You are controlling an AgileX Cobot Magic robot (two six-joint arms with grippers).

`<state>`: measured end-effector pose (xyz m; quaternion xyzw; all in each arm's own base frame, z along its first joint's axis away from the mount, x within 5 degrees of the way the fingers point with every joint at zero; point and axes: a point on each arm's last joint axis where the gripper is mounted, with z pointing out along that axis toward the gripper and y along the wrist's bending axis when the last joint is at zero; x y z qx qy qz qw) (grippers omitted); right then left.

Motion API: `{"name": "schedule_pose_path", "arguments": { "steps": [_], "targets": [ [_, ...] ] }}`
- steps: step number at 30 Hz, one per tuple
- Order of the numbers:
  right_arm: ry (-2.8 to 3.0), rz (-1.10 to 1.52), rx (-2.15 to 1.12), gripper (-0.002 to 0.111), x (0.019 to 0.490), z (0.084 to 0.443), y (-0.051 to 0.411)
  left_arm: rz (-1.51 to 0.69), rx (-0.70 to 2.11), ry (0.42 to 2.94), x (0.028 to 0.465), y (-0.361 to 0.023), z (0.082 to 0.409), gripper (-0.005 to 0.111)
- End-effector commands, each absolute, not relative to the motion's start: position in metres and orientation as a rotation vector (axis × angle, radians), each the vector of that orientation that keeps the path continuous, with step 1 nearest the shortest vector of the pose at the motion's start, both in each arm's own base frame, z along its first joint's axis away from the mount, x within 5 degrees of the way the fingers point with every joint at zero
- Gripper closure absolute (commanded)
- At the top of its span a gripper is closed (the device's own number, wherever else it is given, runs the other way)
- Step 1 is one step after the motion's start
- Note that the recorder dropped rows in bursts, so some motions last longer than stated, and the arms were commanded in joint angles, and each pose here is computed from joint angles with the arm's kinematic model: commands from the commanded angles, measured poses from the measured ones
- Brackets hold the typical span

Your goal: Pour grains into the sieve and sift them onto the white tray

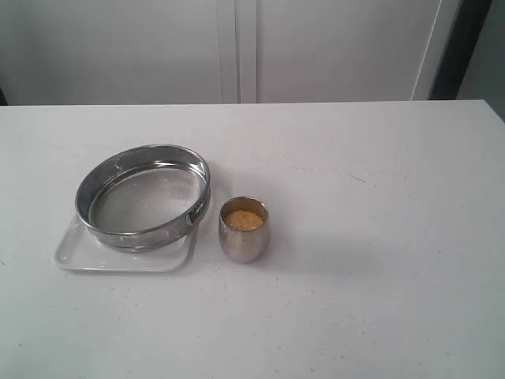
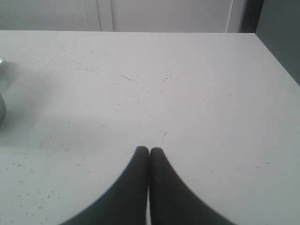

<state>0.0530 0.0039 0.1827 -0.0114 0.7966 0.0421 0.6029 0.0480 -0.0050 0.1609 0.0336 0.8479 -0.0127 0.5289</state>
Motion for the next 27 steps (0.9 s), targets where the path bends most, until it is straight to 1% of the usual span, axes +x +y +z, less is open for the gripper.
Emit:
{"name": "schedule_pose_path", "arguments": {
  "steps": [1,24,27],
  "targets": [
    [1.834,0.094,-0.024,0.108,0.0532,0.1817,0.0037,-0.040,0.082,2.037,0.0475,-0.0055,0.1575,0.107],
    [1.832,0.094,-0.024,0.108,0.0533,0.1819,0.0037,-0.040,0.082,2.037,0.0475,-0.0055,0.1575,0.107],
    [1.783,0.099,-0.025,0.108,0.0543,0.1862,0.0040,-0.040,0.082,2.037,0.0475,-0.0055,0.1575,0.107]
  ]
}}
